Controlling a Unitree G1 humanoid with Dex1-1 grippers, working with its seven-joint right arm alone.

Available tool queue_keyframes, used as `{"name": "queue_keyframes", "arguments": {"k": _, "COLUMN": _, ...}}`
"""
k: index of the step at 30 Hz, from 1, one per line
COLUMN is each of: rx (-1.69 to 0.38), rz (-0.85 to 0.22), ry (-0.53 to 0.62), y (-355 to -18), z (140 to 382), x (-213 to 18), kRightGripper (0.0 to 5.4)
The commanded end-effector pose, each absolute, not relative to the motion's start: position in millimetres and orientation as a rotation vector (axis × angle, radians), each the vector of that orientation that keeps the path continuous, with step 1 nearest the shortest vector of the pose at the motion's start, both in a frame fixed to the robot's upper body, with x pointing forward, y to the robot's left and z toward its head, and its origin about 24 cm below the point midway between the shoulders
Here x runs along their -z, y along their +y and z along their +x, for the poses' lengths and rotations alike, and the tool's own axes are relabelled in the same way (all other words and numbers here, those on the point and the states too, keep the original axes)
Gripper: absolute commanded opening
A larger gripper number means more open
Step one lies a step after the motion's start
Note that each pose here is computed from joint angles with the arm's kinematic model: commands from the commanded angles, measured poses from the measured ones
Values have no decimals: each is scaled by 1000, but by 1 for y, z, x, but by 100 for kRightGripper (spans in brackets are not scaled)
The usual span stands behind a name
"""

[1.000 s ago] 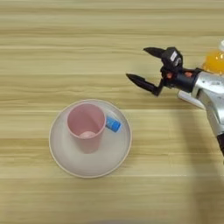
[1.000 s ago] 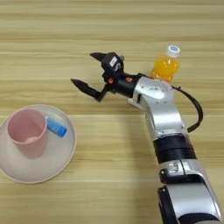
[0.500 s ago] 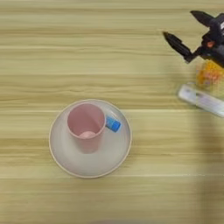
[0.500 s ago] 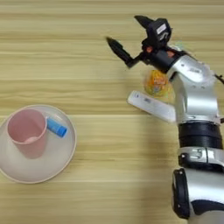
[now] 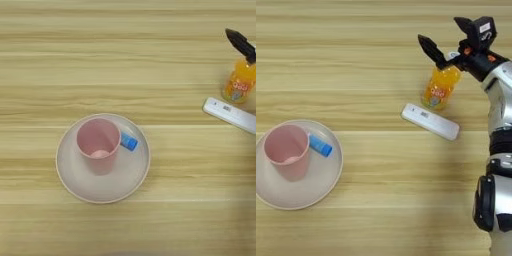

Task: Move the objects on the table

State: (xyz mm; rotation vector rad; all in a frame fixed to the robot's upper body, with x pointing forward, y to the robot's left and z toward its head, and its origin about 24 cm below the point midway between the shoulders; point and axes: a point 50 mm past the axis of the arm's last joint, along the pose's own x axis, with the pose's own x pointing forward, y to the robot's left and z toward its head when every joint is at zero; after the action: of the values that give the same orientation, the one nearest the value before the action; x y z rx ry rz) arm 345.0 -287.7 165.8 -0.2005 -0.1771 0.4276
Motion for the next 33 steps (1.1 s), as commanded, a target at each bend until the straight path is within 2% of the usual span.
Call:
{"name": "queue_keyframes", "arguments": {"k": 1, "rx": -371, "rz": -277, "ry": -289, "y": -301, "z": 351, "x": -209, "kRightGripper": 538}}
{"name": "queue_keyframes", "arguments": {"k": 6, "rx": -314, "rz": -251, "ry": -216, "y": -312, "z": 356, "x": -194, "kRightGripper": 538}}
{"name": "queue_keyframes", "arguments": {"k": 26, "rx": -210, "rz": -232, "ry": -25, "y": -321, "z": 361, "x": -160, "kRightGripper": 538}}
{"name": "queue_keyframes", "arguments": {"k": 33, "rx": -180, "rz": -218, "ry": 28, "y": -323, "z": 362, "x": -153, "kRightGripper": 436}}
